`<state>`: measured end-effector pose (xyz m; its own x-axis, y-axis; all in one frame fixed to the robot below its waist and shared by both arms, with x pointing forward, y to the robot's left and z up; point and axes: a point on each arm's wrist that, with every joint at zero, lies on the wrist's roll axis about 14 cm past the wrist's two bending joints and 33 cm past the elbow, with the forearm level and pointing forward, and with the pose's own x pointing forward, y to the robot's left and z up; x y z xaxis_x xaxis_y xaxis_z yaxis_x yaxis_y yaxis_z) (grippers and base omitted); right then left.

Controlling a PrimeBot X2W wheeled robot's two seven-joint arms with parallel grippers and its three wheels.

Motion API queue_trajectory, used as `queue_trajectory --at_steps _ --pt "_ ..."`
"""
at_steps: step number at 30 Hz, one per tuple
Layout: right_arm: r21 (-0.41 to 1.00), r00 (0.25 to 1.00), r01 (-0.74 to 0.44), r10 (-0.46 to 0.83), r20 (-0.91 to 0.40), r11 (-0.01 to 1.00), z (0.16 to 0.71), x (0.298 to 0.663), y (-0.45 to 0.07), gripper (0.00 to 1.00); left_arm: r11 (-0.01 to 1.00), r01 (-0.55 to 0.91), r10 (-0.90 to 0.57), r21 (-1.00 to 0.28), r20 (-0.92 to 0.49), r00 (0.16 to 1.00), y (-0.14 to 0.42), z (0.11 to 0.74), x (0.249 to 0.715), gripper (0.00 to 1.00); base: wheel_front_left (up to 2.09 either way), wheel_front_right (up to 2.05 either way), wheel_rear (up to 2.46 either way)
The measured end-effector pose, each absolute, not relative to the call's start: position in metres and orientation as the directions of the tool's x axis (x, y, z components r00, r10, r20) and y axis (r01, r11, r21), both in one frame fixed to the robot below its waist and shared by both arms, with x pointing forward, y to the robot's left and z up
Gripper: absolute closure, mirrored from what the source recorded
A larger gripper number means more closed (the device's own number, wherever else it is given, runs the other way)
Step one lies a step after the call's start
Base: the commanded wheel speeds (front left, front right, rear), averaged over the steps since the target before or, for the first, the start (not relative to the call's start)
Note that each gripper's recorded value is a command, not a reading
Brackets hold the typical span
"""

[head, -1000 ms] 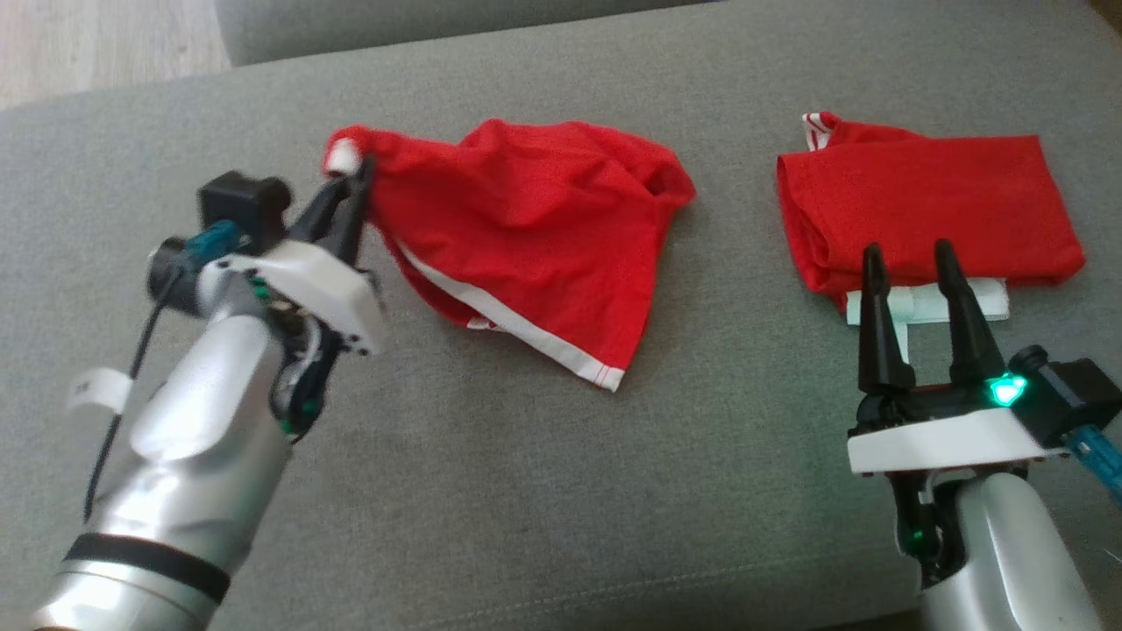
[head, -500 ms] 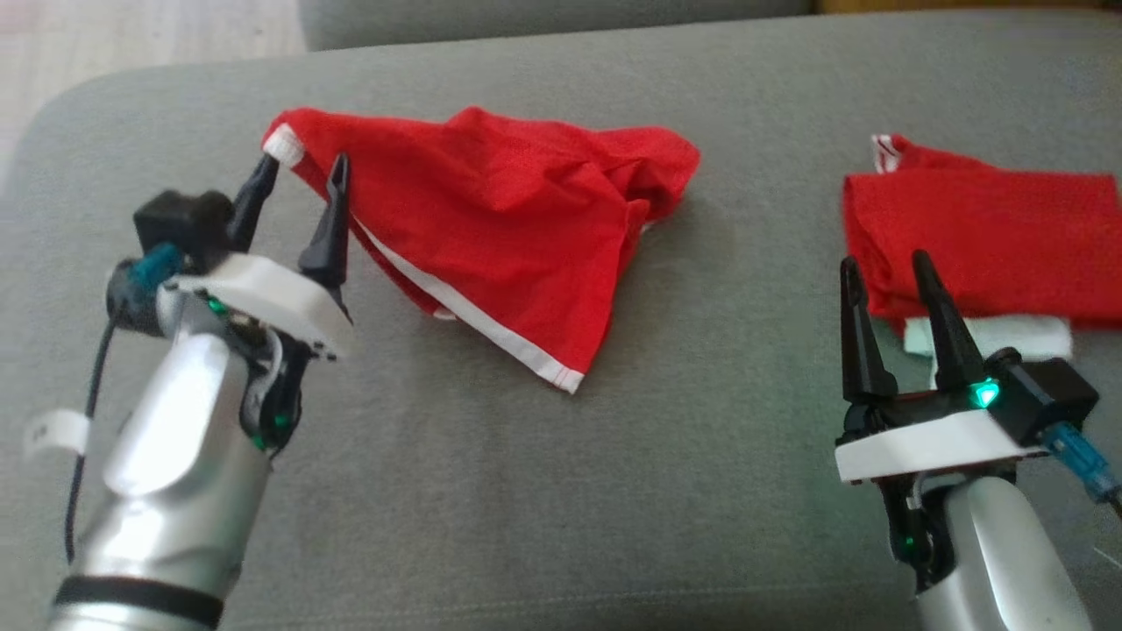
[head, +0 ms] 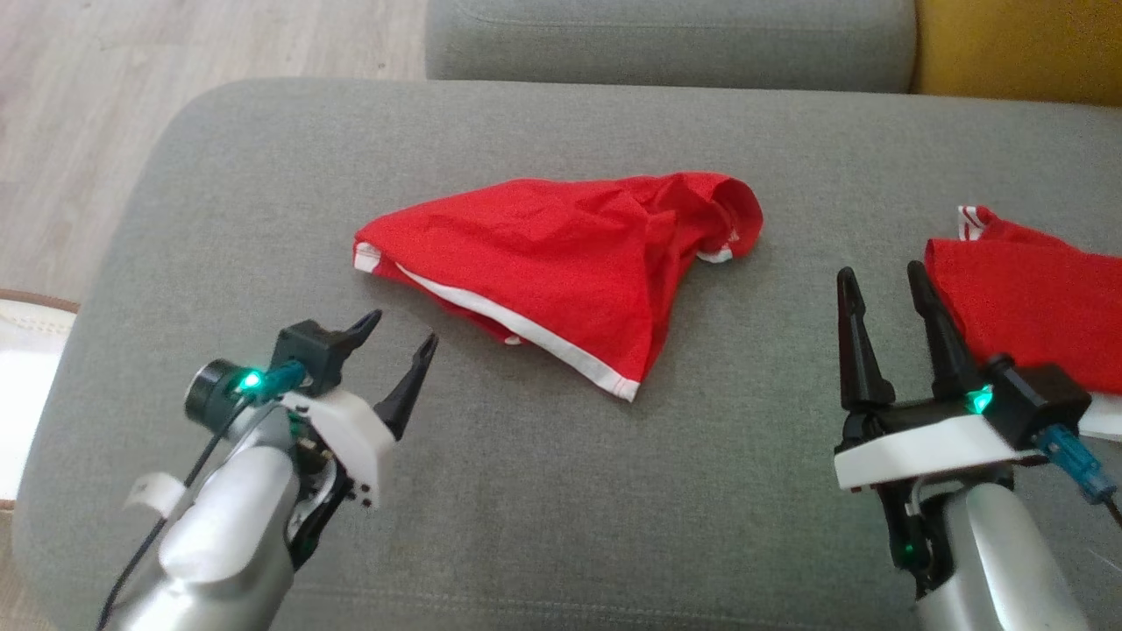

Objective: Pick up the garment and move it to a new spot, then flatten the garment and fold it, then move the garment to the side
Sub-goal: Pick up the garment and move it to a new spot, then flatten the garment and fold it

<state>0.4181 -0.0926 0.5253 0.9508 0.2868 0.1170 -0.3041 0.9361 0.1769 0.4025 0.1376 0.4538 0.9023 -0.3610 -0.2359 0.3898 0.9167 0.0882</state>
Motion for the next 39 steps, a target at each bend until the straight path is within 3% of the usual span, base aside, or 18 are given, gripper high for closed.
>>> queue_trajectory --at_steps 6,17,19,27,39 --pt "0.187 0.949 -0.314 0.300 0.099 0.931 0.520 0.410 -0.088 0.00 0.933 0.350 -0.330 0.081 -0.195 0.924 0.151 0.464 0.398 0.00 0.00 0.00 0.00" --pt "0.205 0.934 -0.355 0.355 0.039 0.912 0.500 0.384 -0.071 0.00 0.994 0.081 -0.075 -0.074 0.083 0.994 0.185 0.522 0.362 0.00 0.00 0.00 0.00" --pt "0.206 0.931 -0.363 0.363 0.036 0.909 0.499 0.383 -0.068 0.00 0.997 0.066 -0.063 -0.037 0.095 0.994 0.186 0.523 0.350 0.00 0.00 0.00 0.00" --pt "0.208 0.912 -0.402 0.410 0.005 0.892 0.488 0.380 -0.052 0.00 0.995 0.012 0.001 -0.098 0.130 0.992 0.186 0.527 0.331 0.00 0.00 0.00 0.00" --pt "0.185 0.710 -0.587 0.611 -0.349 0.788 0.409 0.374 0.022 0.00 0.993 -0.030 0.038 -0.114 0.071 0.997 0.197 0.509 0.337 0.00 0.00 0.00 0.00"
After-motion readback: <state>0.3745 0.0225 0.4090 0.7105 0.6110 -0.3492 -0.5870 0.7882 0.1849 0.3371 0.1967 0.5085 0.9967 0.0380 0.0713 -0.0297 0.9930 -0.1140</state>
